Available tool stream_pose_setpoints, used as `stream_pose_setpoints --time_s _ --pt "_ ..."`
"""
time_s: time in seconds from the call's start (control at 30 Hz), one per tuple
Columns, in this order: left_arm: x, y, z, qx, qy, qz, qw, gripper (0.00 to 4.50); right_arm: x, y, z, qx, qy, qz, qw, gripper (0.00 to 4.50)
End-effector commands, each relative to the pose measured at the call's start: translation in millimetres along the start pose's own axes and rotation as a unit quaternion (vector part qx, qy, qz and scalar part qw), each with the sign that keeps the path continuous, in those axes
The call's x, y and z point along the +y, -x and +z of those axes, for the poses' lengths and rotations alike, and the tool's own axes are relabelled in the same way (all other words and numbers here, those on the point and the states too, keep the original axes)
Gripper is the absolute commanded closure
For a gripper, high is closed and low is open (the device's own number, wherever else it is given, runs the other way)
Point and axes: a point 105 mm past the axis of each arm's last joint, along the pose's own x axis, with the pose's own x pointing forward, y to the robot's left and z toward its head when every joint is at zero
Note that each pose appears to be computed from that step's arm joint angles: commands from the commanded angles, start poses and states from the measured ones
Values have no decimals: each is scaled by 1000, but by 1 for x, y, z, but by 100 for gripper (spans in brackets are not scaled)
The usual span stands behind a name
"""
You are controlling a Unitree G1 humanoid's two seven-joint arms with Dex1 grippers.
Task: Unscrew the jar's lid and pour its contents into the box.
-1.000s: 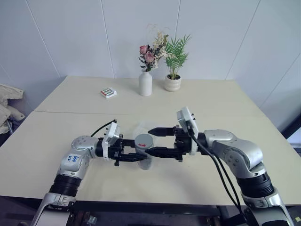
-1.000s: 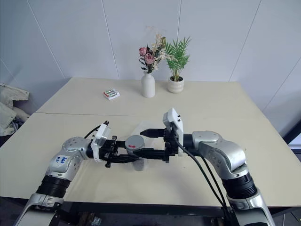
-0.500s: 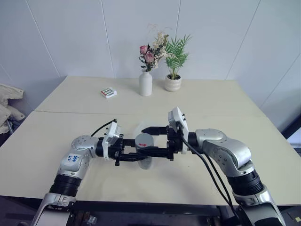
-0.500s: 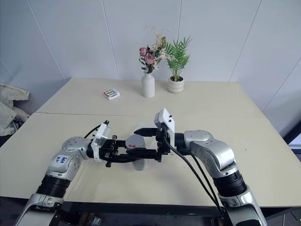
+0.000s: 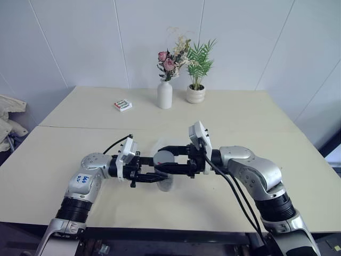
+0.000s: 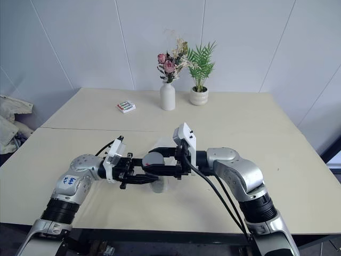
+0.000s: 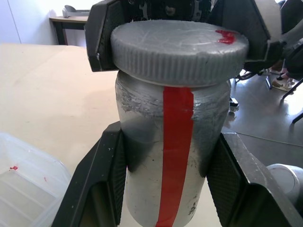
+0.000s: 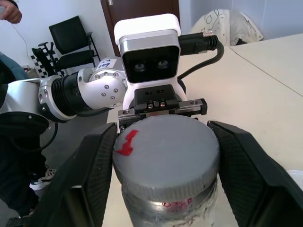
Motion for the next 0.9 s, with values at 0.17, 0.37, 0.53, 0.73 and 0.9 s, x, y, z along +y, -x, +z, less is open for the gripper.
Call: stream_pose_setpoints --time_s 0.17,0.37,0.53,0.73,0.9 --pt "-3 1 7 -6 -13 -3 1000 252 3 -1 14 -19 22 6 1000 127" --pt "-4 0 6 -6 -9 -4 1000 252 1 0 26 -50 7 1 999 127" --pt "-4 0 5 -6 -9 -4 1000 252 -1 2 26 -45 7 -4 999 127" --pt "-4 0 5 -6 -8 -4 1000 252 1 2 19 -27 13 -1 1000 127" --pt "-4 1 6 -6 -8 -4 1000 252 2 0 14 -11 12 0 1000 127"
